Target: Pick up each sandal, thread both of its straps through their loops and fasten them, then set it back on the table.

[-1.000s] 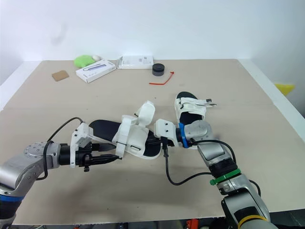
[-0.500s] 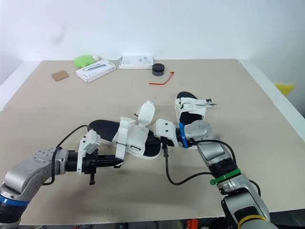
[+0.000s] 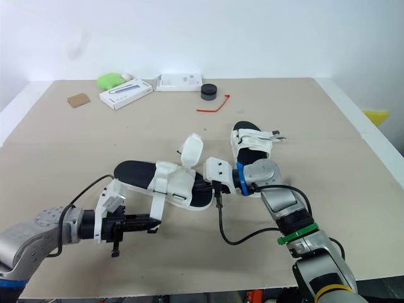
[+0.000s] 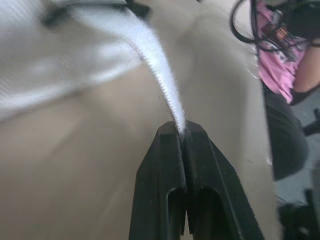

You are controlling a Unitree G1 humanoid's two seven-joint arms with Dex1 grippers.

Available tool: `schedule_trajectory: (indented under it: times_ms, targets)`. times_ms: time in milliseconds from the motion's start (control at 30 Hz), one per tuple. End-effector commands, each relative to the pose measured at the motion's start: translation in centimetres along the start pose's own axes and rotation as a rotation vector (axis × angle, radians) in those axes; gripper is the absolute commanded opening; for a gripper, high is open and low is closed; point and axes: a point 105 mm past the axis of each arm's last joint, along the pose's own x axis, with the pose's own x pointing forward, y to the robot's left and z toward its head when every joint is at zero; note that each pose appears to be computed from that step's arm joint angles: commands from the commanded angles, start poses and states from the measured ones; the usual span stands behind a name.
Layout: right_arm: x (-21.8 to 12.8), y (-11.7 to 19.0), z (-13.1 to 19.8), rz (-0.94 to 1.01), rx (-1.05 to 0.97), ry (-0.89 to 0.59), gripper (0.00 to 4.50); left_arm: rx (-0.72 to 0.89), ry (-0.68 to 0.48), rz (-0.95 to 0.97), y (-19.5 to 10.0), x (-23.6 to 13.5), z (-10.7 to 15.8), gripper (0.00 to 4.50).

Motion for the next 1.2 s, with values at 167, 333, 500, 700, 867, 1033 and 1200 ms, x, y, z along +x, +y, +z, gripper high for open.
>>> schedule_trajectory:
  times_ms: [167,333,500,700,867,1033,1200]
  targets:
    - [0.1,0.2,-0.5,0.013,0.003,0.027,0.00,-0.006,0.037,-0.055,-2.4,-0.5,-0.8,0.04]
    - [0.2,0.2,-0.5,0.014,0.003,0.026,0.00,-0.027,0.054,-0.096,-3.4,-0.5,-1.5,0.04]
    - [0.3,0.2,-0.6,0.011,0.004,0.025,0.00,-0.030,0.057,-0.125,-4.1,-0.4,-1.8,0.04]
    - [0.3,0.1,-0.5,0.005,0.001,0.023,0.00,-0.026,0.070,-0.136,-4.6,-0.3,-2.3,0.04]
    - [0.3,0.0,-0.5,0.005,0.000,0.020,0.00,-0.015,0.072,-0.144,-4.8,-0.2,-2.4,0.04]
    - [0.3,0.0,-0.5,0.008,0.001,0.020,0.00,0.015,0.090,-0.115,-4.3,-0.3,-2.6,0.04]
    - [0.4,0.1,-0.5,0.013,0.001,0.020,0.00,0.114,0.150,-0.118,-3.9,-0.9,-2.7,1.38]
